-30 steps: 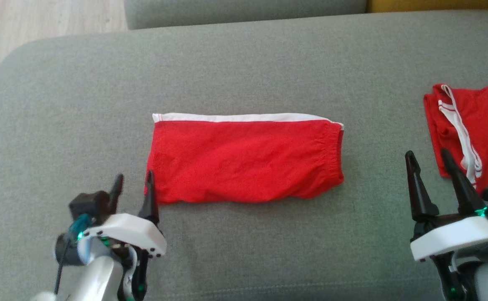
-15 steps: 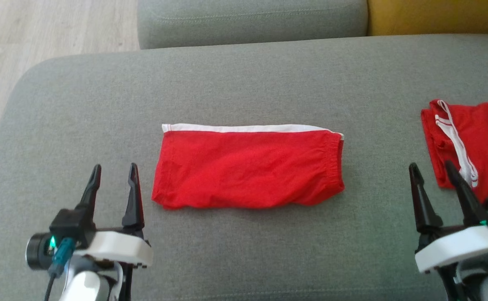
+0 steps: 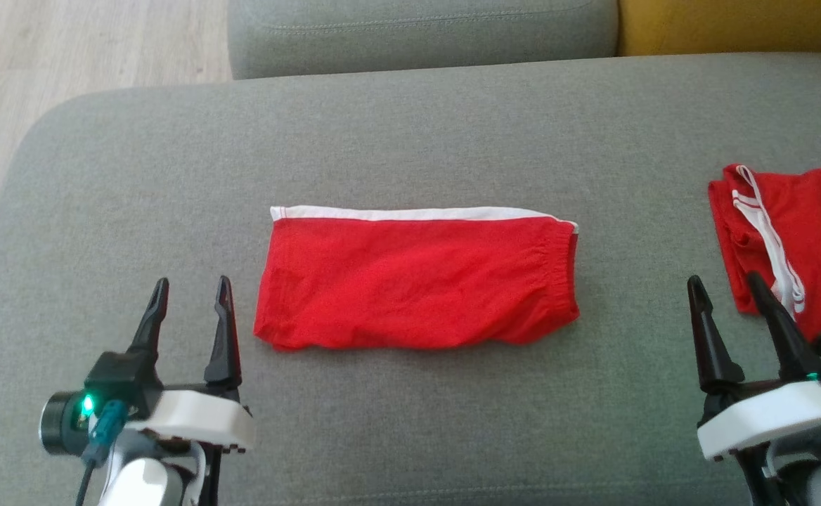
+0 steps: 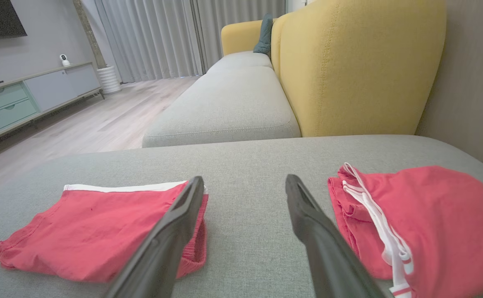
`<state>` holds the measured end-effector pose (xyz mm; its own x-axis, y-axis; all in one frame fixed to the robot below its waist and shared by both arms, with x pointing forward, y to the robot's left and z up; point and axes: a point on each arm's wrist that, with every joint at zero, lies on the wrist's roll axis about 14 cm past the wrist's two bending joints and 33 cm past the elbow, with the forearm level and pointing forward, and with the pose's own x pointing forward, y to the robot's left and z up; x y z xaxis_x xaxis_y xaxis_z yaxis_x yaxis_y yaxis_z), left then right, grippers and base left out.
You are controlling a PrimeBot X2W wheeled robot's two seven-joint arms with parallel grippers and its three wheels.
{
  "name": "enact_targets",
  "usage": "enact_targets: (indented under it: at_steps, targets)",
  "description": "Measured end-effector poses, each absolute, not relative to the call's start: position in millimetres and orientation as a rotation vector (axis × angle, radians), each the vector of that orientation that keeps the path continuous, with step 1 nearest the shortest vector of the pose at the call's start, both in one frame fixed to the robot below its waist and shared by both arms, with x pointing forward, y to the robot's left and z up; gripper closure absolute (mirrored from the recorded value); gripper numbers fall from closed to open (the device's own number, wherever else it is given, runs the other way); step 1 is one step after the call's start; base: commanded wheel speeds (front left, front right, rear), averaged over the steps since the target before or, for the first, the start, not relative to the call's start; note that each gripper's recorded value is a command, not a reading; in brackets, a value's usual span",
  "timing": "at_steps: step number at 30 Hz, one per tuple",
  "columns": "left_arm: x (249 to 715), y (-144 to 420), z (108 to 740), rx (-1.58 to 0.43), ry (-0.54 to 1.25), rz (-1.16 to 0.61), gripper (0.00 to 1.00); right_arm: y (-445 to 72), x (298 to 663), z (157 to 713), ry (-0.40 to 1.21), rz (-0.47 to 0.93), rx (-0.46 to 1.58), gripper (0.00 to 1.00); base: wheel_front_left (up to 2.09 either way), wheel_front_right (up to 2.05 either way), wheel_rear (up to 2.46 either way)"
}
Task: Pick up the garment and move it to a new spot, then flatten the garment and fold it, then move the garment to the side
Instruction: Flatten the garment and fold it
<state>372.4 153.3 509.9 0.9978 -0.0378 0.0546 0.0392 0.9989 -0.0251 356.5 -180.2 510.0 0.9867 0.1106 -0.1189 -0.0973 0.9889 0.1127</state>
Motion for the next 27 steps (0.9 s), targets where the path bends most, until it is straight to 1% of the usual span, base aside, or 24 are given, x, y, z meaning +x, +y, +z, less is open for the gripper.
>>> enact_targets:
  at_steps: [6,8,14,18,22,27]
  targets:
    - [374,150,506,-0.030,-0.042,-0.047,0.00,-177,361,501,0.163,0.115,0.107,0.00,0.00,0.00,0.00]
    - [377,151,504,-0.031,-0.036,-0.045,0.00,-171,363,488,0.216,0.130,0.109,0.00,0.00,0.00,0.00]
    - [398,153,506,-0.034,-0.053,-0.038,0.00,-125,384,449,0.367,0.268,0.138,0.00,0.00,0.00,0.00]
    - [403,157,494,-0.038,-0.022,-0.019,0.00,-100,399,428,0.455,0.338,0.146,0.00,0.00,0.00,0.00]
    - [404,163,484,-0.034,0.002,-0.003,0.00,-100,405,399,0.558,0.334,0.142,0.00,0.00,0.00,0.00]
    - [409,166,481,-0.035,0.009,0.011,0.00,-102,409,377,0.634,0.320,0.156,0.00,0.00,0.00,0.00]
